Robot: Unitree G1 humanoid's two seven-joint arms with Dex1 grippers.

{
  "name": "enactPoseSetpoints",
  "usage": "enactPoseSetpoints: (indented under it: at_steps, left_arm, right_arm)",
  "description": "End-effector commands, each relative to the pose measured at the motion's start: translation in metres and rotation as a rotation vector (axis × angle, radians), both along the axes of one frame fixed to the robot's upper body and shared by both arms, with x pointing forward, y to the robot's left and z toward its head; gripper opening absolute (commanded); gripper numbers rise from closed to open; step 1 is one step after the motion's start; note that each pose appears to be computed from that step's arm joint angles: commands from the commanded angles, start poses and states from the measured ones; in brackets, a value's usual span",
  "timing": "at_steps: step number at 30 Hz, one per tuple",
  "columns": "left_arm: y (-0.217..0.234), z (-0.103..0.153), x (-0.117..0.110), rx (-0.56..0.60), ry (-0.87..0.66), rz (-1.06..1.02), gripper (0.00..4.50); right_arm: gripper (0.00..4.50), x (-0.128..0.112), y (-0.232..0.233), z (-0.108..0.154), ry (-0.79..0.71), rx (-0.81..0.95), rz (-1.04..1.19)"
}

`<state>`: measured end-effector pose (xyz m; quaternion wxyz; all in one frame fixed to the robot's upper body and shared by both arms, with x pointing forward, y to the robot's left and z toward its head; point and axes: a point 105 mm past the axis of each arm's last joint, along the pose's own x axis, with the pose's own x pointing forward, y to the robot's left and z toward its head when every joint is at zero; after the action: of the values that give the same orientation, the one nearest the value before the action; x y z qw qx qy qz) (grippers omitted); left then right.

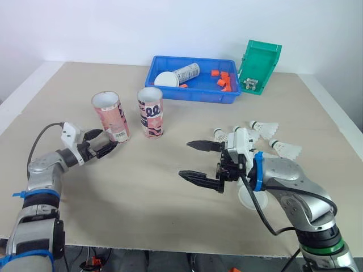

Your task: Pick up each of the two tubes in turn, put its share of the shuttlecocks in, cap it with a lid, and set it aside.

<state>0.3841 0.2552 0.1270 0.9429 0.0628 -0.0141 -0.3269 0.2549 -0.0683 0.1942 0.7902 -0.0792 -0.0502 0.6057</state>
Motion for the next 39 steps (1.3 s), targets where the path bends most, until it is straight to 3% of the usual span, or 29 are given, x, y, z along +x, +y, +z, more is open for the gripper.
enactPoseSetpoints:
  at_steps: [1,10,20,26,39]
  left_arm:
    - [-0.007,0.005,0.010,0.037,-0.025,0.004,4.46]
    - [-0.038,0.004,0.033,0.038,0.003,0.017,4.46]
    - [-0.051,0.012,0.041,-0.017,-0.018,0.024,4.46]
    - [-0.048,0.008,0.039,-0.031,-0.012,0.033,2.79]
    - [-0.039,0.005,0.020,0.036,-0.058,-0.066,2.79]
  right_arm:
    - [4.50,-0.008,0.003,0.011,-0.039,0.021,0.015]
    - [4.50,-0.015,0.005,0.012,-0.041,0.020,-0.011]
    - [4.50,-0.015,-0.001,0.013,-0.044,0.005,-0.046]
    - [4.50,-0.012,-0.003,0.016,-0.049,0.004,-0.057]
    - [4.50,0.013,-0.014,0.032,-0.110,0.078,-0.165]
